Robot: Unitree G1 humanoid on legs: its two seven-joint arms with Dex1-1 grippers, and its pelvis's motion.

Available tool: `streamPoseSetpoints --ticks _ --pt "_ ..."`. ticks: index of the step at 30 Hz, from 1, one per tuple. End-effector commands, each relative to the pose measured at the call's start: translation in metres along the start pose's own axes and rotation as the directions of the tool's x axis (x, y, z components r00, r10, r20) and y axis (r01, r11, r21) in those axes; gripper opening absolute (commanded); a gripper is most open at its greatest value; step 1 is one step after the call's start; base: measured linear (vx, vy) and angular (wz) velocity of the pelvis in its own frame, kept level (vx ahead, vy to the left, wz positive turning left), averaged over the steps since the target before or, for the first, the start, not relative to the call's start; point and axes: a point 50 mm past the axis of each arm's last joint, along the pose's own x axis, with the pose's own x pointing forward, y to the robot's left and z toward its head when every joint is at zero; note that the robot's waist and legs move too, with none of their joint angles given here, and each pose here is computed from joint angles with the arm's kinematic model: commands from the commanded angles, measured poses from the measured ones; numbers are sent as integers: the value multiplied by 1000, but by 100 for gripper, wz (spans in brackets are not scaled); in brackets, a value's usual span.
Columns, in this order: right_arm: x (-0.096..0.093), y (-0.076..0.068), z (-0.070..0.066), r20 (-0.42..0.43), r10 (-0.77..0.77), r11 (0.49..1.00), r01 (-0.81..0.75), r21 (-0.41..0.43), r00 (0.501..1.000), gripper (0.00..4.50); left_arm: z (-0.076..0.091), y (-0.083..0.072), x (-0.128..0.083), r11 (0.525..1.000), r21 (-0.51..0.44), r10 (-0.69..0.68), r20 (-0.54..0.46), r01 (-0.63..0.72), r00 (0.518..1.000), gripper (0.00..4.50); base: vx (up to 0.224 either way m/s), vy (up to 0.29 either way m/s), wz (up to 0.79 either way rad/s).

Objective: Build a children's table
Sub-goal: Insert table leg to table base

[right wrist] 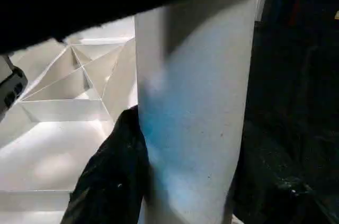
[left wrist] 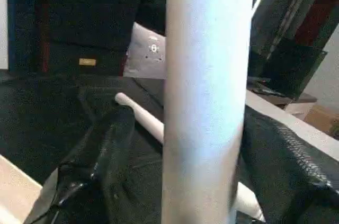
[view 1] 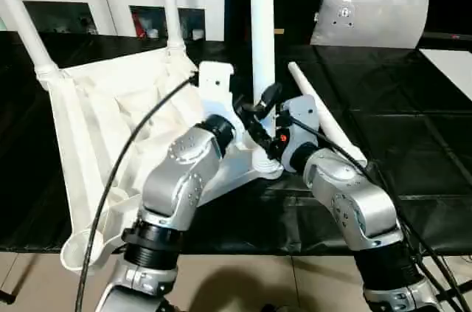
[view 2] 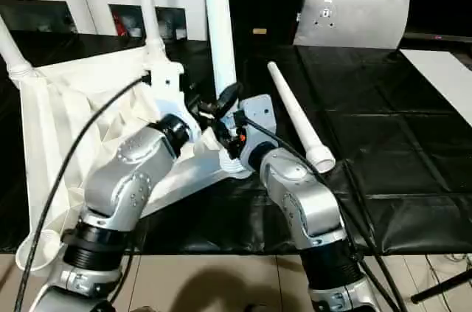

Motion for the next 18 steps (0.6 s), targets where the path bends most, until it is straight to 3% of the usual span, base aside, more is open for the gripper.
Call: streamPoseSetpoints --ticks 1,11,18 --pt "0 0 0 0 6 1000 -6 -6 1000 186 0 -3 1 1000 4 -18 -4 18 1000 301 0 0 0" --pt "2 4 -1 -4 32 999 -32 -11 999 186 -2 -1 0 1000 -11 -23 -15 23 1000 212 0 0 0" --pt "4 5 -1 -7 44 999 -44 -14 999 186 1 4 -2 1000 -17 -3 -11 3 1000 187 0 0 0"
